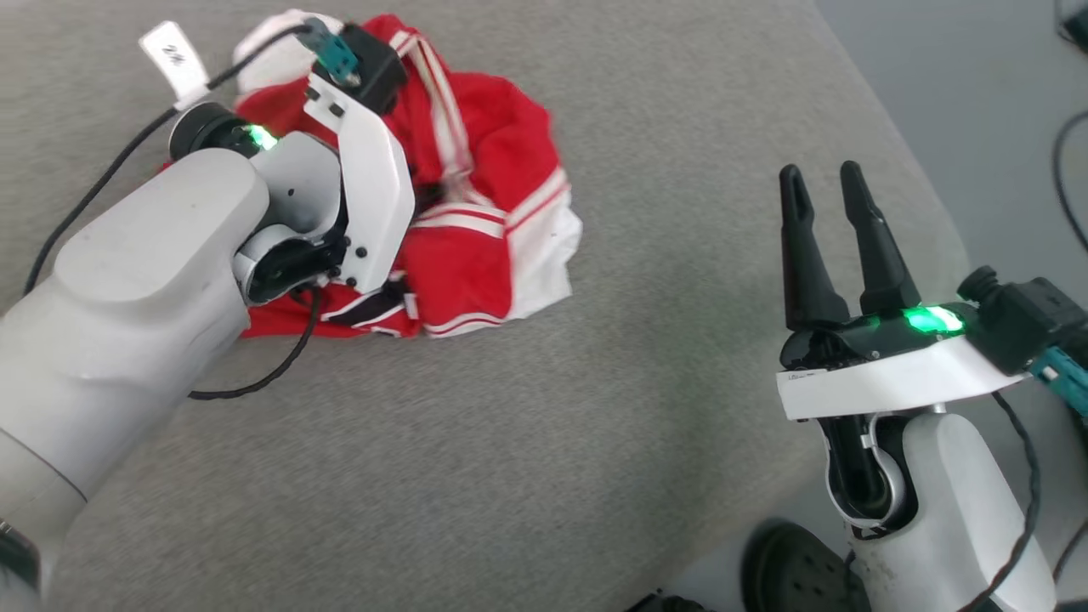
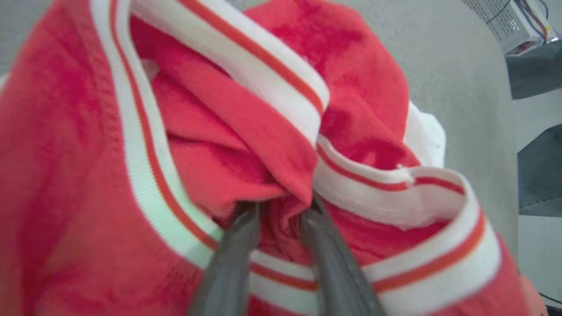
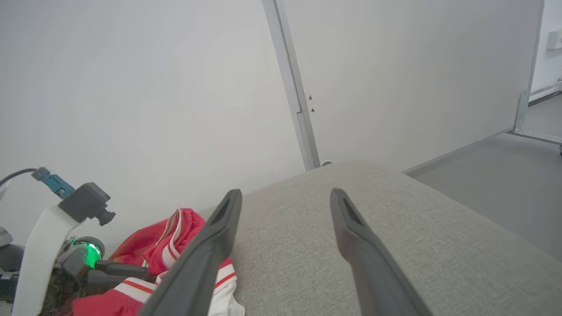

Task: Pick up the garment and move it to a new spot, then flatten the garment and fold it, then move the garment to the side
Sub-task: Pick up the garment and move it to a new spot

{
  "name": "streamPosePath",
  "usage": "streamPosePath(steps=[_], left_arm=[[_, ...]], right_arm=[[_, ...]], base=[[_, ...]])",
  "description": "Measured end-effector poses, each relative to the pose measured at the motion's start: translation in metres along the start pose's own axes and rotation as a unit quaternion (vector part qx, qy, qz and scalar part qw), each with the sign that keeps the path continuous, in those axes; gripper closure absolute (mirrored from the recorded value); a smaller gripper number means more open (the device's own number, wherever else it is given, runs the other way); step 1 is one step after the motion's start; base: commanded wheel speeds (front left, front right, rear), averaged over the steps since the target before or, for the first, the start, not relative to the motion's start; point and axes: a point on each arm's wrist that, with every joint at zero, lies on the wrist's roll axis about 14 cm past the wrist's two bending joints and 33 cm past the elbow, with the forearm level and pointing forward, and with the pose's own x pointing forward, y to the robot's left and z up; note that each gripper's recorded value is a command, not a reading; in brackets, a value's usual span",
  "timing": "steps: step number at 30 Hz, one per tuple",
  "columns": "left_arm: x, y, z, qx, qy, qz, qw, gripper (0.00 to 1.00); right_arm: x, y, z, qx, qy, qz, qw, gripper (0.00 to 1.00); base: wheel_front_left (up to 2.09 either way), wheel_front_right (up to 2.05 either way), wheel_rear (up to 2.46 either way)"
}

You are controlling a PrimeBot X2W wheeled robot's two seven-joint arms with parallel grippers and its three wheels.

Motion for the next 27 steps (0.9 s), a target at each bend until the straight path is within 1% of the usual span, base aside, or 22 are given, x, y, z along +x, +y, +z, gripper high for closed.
streamPosePath(steps=[2,3,6,9,11,14,18,19,21,23,27], left_arm=[[-0.010,-0.003,0.012,-0.007,-0.036,-0.002,0.999,0.00],[-0.017,-0.004,0.019,-0.018,-0.058,-0.005,0.998,0.00],[-0.039,-0.007,0.041,-0.035,-0.125,-0.006,0.992,0.00],[-0.064,-0.006,0.059,-0.070,-0.203,-0.001,0.977,0.00],[-0.080,0.001,0.056,-0.087,-0.239,0.016,0.967,0.00],[-0.104,0.019,0.030,-0.143,-0.281,0.056,0.947,0.00],[-0.134,0.034,-0.021,-0.189,-0.305,0.119,0.926,0.00],[-0.142,0.036,-0.033,-0.205,-0.313,0.133,0.918,0.00],[-0.158,0.040,-0.056,-0.226,-0.319,0.162,0.906,0.00],[-0.177,0.044,-0.076,-0.250,-0.328,0.192,0.891,0.00],[-0.217,0.048,-0.115,-0.278,-0.337,0.253,0.863,0.00]], right_arm=[[0.003,0.007,-0.003,-0.005,0.002,0.012,1.000,0.00],[0.005,0.011,-0.003,-0.009,0.002,0.019,1.000,0.00],[0.010,0.020,-0.007,-0.019,0.004,0.036,0.999,0.00],[0.017,0.032,-0.011,-0.028,0.004,0.054,0.998,0.00],[0.020,0.039,-0.015,-0.031,0.007,0.065,0.997,0.00],[0.025,0.051,-0.023,-0.037,0.012,0.082,0.996,0.00],[0.027,0.069,-0.036,-0.045,0.024,0.108,0.993,0.00],[0.028,0.075,-0.038,-0.046,0.025,0.115,0.992,0.00],[0.030,0.087,-0.043,-0.047,0.028,0.131,0.990,0.00],[0.028,0.098,-0.050,-0.047,0.036,0.145,0.988,0.00],[0.023,0.117,-0.061,-0.044,0.047,0.169,0.983,0.00]], base=[[0.00,0.00,0.00],[0.00,0.00,0.00],[0.00,0.00,0.00],[0.00,0.00,0.00],[0.00,0.00,0.00],[0.00,0.00,0.00],[0.00,0.00,0.00],[0.00,0.00,0.00],[0.00,0.00,0.00],[0.00,0.00,0.00],[0.00,0.00,0.00]])
